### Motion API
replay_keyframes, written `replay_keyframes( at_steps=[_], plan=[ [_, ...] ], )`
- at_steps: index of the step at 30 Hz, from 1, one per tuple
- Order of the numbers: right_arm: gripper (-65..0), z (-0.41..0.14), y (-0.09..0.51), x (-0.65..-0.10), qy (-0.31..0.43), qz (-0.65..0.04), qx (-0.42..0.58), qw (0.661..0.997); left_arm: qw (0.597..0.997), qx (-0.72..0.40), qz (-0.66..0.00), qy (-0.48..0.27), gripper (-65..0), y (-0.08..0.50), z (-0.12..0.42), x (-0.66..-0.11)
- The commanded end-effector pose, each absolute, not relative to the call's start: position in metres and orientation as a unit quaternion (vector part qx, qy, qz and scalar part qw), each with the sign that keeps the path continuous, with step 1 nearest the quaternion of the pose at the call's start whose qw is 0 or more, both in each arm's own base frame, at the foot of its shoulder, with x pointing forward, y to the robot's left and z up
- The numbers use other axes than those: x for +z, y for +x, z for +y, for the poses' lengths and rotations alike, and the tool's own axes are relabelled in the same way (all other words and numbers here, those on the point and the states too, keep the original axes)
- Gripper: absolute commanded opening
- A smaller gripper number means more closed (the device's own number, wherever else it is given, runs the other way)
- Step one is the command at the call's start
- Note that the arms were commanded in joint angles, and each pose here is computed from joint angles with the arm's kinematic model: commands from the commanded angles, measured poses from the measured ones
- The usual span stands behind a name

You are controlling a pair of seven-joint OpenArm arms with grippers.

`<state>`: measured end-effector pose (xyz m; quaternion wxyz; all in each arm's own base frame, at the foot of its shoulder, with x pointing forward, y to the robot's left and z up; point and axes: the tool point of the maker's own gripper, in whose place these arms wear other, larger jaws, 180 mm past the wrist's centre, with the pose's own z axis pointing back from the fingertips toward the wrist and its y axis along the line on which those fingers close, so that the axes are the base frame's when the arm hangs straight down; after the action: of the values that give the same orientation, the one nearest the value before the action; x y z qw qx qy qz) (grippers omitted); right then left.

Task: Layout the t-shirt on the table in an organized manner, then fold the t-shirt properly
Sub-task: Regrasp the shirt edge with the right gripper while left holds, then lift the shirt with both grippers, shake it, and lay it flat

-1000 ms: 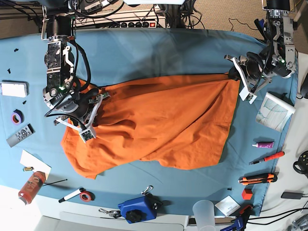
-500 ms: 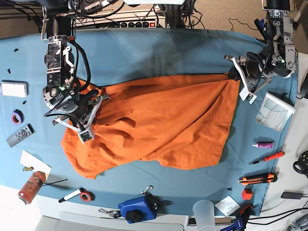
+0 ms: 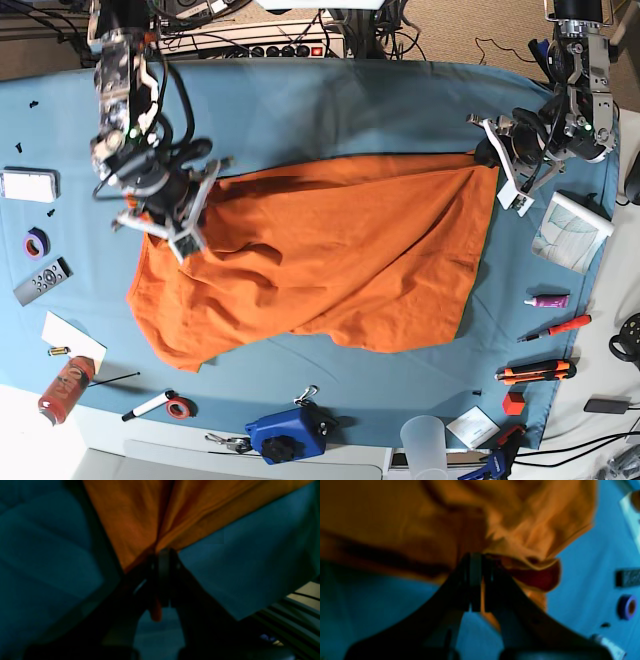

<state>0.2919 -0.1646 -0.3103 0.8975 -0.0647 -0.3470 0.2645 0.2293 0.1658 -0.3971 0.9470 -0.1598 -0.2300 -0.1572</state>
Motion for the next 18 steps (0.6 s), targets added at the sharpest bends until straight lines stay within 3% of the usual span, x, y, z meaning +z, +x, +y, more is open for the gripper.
replay_keyframes(
  at_steps=[1, 7, 9, 12, 18],
  plan=[
    [-65.0, -0.171, 0.295, -0.298, -0.08, -0.366, 0.262, 0.889, 0.947, -0.162, -0.234, -0.147, -65.0, 0.233, 0.172, -0.393],
    [-65.0, -0.223, 0.282, -0.281, -0.115, -0.385, 0.189, 0.896, 0.947, -0.162, -0.234, -0.146, -65.0, 0.233, 0.172, -0.393],
    [-65.0, -0.236, 0.28, -0.272, -0.089, -0.4, 0.152, 0.899, 0.948, -0.162, -0.232, -0.146, -65.0, 0.232, 0.172, -0.393],
    [-65.0, -0.219, 0.258, -0.282, -0.008, -0.379, 0.193, 0.905, 0.95, -0.164, -0.221, -0.144, -65.0, 0.228, 0.173, -0.395],
    [-65.0, -0.244, 0.229, -0.287, 0.007, -0.365, 0.134, 0.921, 0.96, -0.146, -0.197, -0.135, -65.0, 0.222, 0.18, -0.399]
  ],
)
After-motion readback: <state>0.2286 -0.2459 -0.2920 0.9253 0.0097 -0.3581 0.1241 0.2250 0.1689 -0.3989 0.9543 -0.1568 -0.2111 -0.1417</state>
